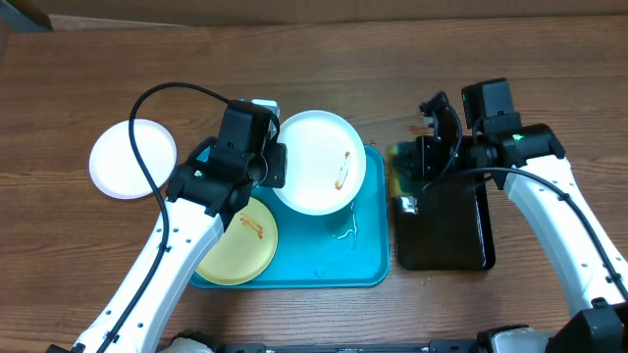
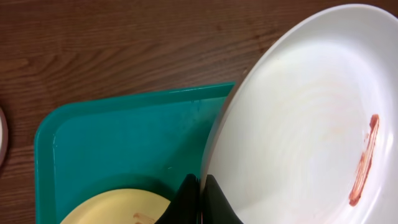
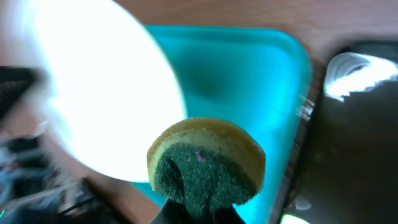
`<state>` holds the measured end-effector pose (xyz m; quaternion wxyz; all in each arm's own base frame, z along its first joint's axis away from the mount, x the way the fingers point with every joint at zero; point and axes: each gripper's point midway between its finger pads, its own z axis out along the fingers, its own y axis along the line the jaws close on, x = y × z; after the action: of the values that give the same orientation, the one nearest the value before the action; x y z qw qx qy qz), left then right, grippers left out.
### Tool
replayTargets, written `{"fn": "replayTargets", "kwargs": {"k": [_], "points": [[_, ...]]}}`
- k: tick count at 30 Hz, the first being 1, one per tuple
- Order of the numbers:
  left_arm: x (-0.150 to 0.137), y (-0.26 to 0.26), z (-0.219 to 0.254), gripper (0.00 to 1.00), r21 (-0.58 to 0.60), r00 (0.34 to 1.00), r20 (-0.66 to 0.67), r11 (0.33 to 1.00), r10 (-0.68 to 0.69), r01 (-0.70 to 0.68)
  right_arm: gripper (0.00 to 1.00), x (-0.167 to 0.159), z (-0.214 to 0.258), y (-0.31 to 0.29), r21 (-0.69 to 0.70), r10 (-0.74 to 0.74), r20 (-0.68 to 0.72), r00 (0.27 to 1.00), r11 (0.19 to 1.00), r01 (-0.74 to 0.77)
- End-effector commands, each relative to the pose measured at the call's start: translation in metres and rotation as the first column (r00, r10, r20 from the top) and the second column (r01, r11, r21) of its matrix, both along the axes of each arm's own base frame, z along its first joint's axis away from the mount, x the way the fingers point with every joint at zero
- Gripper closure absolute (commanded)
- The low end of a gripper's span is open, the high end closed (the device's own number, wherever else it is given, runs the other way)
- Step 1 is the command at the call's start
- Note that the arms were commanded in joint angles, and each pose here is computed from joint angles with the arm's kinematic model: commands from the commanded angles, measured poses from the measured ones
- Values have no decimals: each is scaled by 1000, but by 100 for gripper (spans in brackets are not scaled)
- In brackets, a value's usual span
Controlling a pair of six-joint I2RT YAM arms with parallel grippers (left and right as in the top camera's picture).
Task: Clean dirty plates on tray and stack at the side
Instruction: 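Lift the sponge with the right gripper toward the plate held by left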
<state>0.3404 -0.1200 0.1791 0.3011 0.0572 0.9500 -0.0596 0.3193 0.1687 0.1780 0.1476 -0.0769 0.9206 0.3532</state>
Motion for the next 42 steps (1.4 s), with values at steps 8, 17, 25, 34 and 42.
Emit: {"fn": "replayTargets", "kwargs": {"k": [8,17,25,34,42], "points": [[3,8,-9,96,41,999,-30,999,29,-28,96,10,17,70,-234,164,323,932,968,-89],[22,27,-50,96,154,991,-85,984,106,-92,96,32,-4,122,-353,181,472,863,936,-4],[24,33,-63,96,177,986,-121,980,111,-88,96,68,-60,138,-387,166,479,862,921,38],[27,48,-70,96,181,979,-140,976,148,-122,96,90,-58,153,-344,159,567,808,937,57],[26,48,-85,96,199,972,-180,973,151,-114,96,91,-58,153,-346,174,572,801,937,44]]}}
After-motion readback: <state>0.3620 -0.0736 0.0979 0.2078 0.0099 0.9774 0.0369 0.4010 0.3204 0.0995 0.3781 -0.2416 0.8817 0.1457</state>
